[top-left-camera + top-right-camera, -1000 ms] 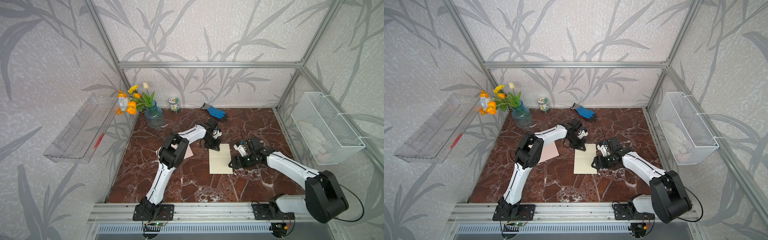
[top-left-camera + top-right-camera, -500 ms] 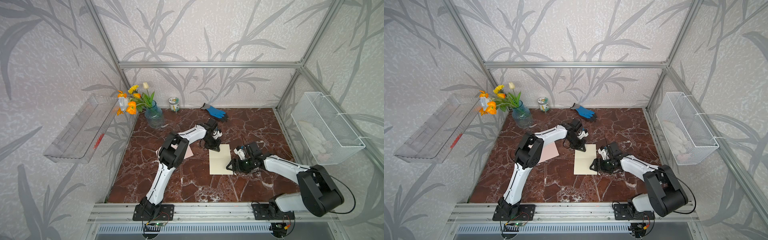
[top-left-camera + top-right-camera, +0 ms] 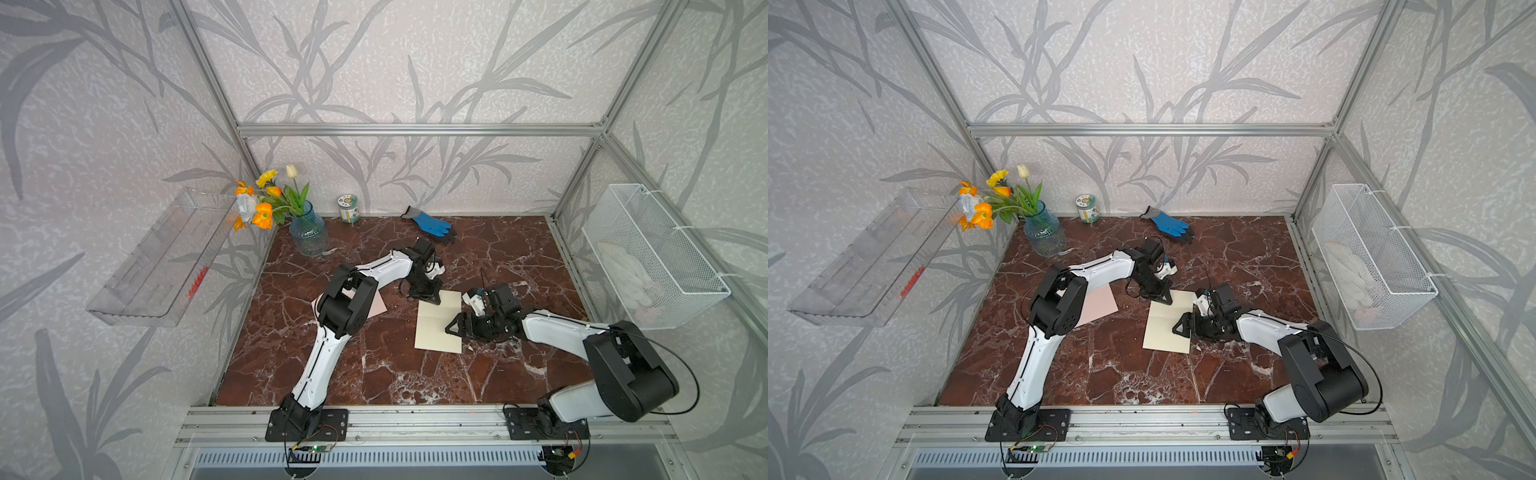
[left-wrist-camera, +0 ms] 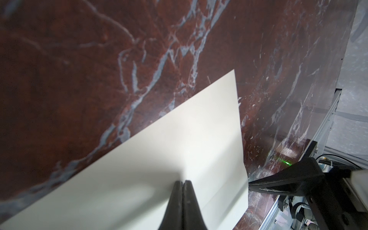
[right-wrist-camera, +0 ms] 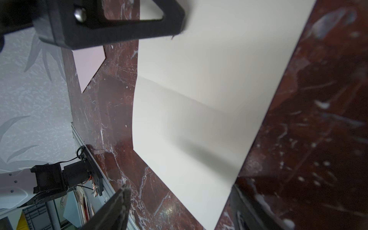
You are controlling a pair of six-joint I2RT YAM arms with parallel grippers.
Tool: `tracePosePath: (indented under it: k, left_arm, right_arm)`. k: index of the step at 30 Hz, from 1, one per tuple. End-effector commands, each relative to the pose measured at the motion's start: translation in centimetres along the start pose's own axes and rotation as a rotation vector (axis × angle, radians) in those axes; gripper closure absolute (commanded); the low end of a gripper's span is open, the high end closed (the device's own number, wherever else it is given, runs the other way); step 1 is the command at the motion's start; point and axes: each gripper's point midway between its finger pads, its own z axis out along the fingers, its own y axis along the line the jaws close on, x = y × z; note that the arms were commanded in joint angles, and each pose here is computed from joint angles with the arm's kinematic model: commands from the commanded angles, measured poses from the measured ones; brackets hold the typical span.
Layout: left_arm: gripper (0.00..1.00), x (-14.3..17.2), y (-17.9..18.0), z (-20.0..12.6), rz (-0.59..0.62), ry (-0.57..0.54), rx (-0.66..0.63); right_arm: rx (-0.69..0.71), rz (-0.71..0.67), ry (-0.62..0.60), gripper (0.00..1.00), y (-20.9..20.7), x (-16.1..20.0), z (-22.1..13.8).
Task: Fold the letter paper in half and place it into the envelope
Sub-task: Fold the letter paper at the center of the board.
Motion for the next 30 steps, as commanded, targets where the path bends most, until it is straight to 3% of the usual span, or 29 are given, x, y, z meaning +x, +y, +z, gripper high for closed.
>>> tracePosePath:
  k: [1, 12, 18, 22, 30]
  left_arm:
    - [1.00, 2.3, 2.1, 1.2, -0.035, 0.079, -0.051]
    - [1.00, 2.6, 3.1, 1.2, -0.054, 0.095, -0.076]
    - [1.00, 3.6, 5.0, 1.3, -0.103, 0.118, -0.160]
    - [1.00, 3.5, 6.7, 1.1, -0.184, 0.088, -0.199]
    - [1.00, 1.9, 8.7, 0.8, -0.424, -0.030, -0.191]
  right_arm:
    - [0.123, 0.101, 0.083, 0.21, -3.7, 3.1, 0.9]
    - [0.050, 0.105, 0.084, 0.21, -2.7, 2.8, 1.6]
    - [0.069, 0.088, 0.032, 0.17, -1.6, 2.3, -0.5]
    - [0.100, 0.083, -0.021, 0.15, -0.8, 2.3, -2.8]
    - [0.167, 0.231, -0.080, 0.13, -1.2, 4.8, -6.4]
